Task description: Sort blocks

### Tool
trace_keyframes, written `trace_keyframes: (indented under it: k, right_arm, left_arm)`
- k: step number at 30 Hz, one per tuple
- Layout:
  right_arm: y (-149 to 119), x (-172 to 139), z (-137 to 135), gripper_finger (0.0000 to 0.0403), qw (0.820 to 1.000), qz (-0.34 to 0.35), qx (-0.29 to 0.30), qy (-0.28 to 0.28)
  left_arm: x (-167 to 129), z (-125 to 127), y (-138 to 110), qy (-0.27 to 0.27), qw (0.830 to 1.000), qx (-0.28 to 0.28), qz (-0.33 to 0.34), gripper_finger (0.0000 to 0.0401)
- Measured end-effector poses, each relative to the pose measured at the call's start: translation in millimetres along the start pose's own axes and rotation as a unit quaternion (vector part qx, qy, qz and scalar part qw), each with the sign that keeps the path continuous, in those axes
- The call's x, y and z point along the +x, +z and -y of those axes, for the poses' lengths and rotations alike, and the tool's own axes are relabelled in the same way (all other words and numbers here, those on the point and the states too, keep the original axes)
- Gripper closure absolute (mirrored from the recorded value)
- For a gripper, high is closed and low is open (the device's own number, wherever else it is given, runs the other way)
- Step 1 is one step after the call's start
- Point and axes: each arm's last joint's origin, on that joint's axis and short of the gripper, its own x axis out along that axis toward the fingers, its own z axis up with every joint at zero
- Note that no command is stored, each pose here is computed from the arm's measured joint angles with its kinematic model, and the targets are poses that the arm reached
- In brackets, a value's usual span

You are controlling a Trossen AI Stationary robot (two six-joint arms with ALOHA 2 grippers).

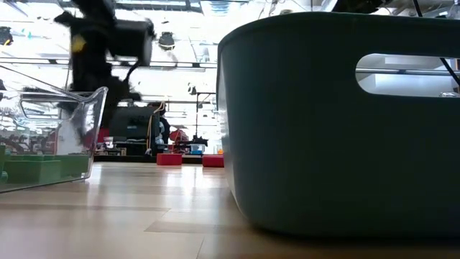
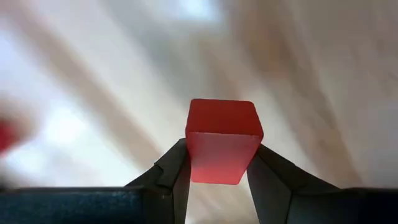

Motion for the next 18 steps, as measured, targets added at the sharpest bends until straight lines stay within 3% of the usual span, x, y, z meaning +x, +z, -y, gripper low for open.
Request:
trace_keyframes:
  k: [3,6,12,18]
  right_arm:
    - [-2.1,0.2,-0.6,0.0159,1.0,-0.007,-0.014,0.008]
    - [-9.6,2.9,-6.8,0.0159,0.999,-0.011,-0.047,0.021]
    - [-0.3,2.6,-15.8,0.0159,0.996,0.002,-0.022,0.091]
    - [-0.9,9.2,-57.0,0.0159,0.982,0.054,-0.077,0.163]
  left_arm:
    - [-22.4,-17.6,8.9,0.04,0.998,-0.021,0.04,0.0281]
    - [-47.0,-36.9,19.0,0.089,0.987,-0.079,0.104,0.0277]
    - [-86.2,-68.9,36.3,0.17,0.918,-0.248,0.259,0.0275]
    - [-85.1,-75.6,52.0,0.182,0.863,-0.26,0.392,0.0274]
